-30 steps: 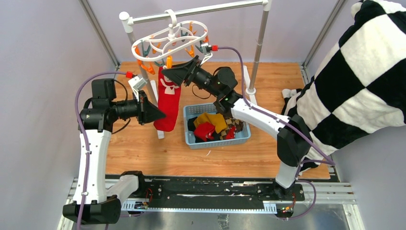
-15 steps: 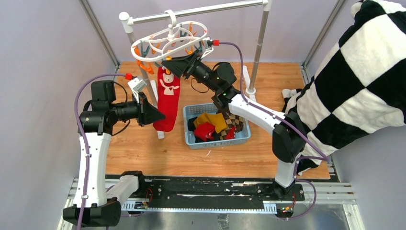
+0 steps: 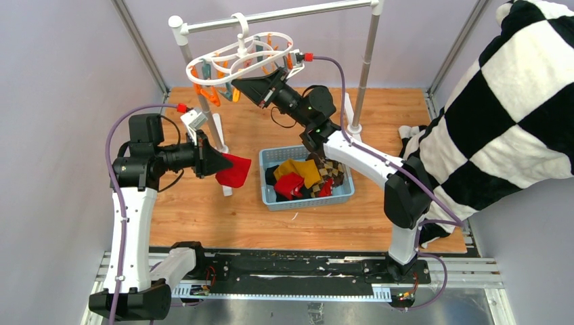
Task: Remove the socks clipped to the hanger
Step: Remove the sock from the hanger.
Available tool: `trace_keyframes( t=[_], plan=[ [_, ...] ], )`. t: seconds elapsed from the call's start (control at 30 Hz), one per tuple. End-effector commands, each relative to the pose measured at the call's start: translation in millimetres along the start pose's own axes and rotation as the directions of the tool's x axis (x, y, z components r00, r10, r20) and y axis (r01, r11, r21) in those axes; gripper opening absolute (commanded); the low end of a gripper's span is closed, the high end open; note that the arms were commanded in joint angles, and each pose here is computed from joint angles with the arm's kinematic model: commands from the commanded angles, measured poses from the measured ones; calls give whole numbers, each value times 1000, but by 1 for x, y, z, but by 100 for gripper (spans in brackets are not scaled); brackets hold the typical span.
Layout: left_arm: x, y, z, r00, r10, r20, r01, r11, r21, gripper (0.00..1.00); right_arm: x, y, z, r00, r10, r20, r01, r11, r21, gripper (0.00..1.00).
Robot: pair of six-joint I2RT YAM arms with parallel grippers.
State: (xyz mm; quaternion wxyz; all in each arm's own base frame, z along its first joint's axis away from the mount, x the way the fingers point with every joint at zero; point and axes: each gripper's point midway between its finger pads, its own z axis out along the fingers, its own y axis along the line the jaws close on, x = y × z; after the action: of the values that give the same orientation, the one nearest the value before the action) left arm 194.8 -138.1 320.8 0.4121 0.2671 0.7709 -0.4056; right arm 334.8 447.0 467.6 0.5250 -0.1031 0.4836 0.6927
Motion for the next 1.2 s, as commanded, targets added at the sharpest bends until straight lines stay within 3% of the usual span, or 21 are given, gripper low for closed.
trace_keyframes(
  t=[0.0,0.07,0.13,0.2,0.23,0.3,0.63,0.77,1.07,1.17],
  plan=[
    [4,0,0,1000,-12,-9,12,1000,-8,0,-15,9,0,999,-33,26,34,999,-36,0],
    [4,-1,-1,1000,-3,-6,3,1000,-10,0,-13,8,-2,1000,-30,8,31,999,-28,8],
    [2,-3,-2,1000,17,-1,-17,1000,-16,0,-8,6,-8,999,-31,-10,31,999,-22,34],
    [1,-5,-5,999,45,8,-45,999,-20,0,-2,5,-16,999,-37,-39,36,999,-16,74],
    [0,-7,-6,998,58,12,-58,998,-21,0,3,5,-21,997,-43,-58,42,999,-16,88],
    [0,-10,-7,997,75,18,-75,997,-21,0,12,7,-33,994,-52,-98,50,998,-25,97],
    [-3,-17,-9,995,91,31,-90,996,-3,0,80,46,-114,941,-71,-331,-8,972,-234,100],
    [-11,-19,-14,992,116,43,-114,993,-30,0,111,59,-130,913,-63,-403,-65,953,-297,97],
    [-9,-23,-14,995,90,46,-89,996,-17,0,145,78,-124,876,-20,-481,-170,922,-349,57],
    [-9,-21,-14,995,93,45,-92,995,-27,0,147,75,-124,871,-13,-491,-172,928,-331,29]
  ],
)
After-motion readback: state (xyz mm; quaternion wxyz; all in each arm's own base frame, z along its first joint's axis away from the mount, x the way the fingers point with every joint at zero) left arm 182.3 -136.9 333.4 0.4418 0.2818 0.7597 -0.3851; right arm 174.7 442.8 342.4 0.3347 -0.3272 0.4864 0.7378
